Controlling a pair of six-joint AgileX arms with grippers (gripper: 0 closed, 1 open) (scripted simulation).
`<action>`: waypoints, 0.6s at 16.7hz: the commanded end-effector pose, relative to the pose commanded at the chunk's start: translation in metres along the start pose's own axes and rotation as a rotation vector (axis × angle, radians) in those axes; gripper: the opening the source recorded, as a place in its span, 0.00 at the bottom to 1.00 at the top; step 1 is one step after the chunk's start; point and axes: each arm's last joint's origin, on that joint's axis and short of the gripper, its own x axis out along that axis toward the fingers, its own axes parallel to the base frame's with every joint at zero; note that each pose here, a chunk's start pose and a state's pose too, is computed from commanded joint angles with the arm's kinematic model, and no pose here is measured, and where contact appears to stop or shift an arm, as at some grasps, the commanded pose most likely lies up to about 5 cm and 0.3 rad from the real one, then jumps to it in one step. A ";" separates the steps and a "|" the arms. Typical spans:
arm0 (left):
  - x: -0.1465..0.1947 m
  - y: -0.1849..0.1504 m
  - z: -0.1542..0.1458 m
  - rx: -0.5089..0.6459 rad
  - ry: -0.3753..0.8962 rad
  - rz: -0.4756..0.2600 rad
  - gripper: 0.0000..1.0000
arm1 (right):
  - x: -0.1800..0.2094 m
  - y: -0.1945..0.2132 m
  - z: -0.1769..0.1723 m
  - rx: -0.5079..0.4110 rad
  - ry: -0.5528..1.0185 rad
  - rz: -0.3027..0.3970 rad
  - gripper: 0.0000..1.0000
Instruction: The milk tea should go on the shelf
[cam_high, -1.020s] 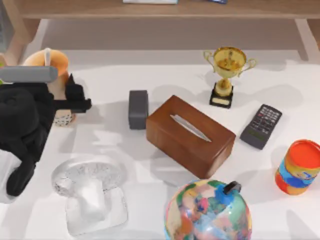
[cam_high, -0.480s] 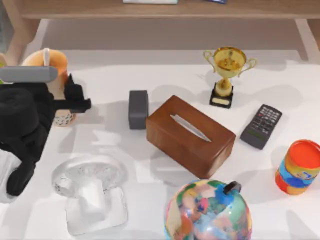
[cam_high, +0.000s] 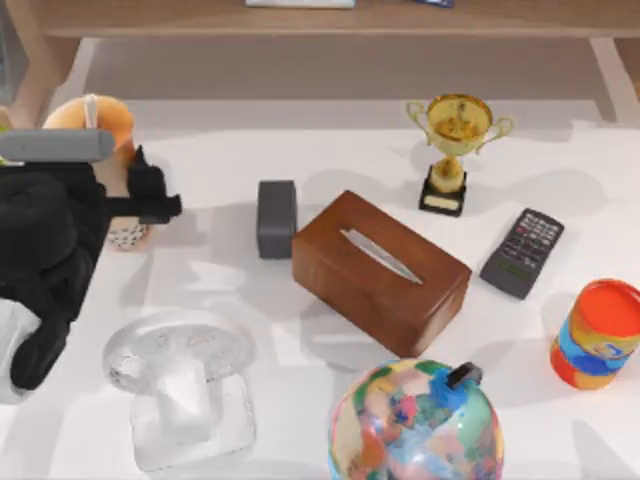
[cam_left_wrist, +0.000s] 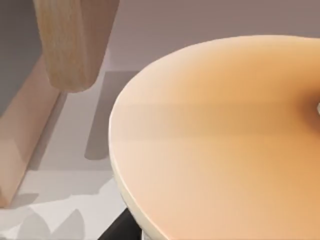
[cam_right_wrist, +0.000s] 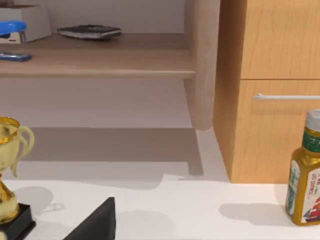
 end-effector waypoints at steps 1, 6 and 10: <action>0.000 0.000 0.002 0.000 0.001 0.000 0.00 | 0.000 0.000 0.000 0.000 0.000 0.000 1.00; -0.002 0.000 0.004 0.002 0.007 0.001 0.00 | 0.000 0.000 0.000 0.000 0.000 0.000 1.00; 0.004 -0.009 0.030 -0.024 -0.083 -0.033 0.00 | 0.000 0.000 0.000 0.000 0.000 0.000 1.00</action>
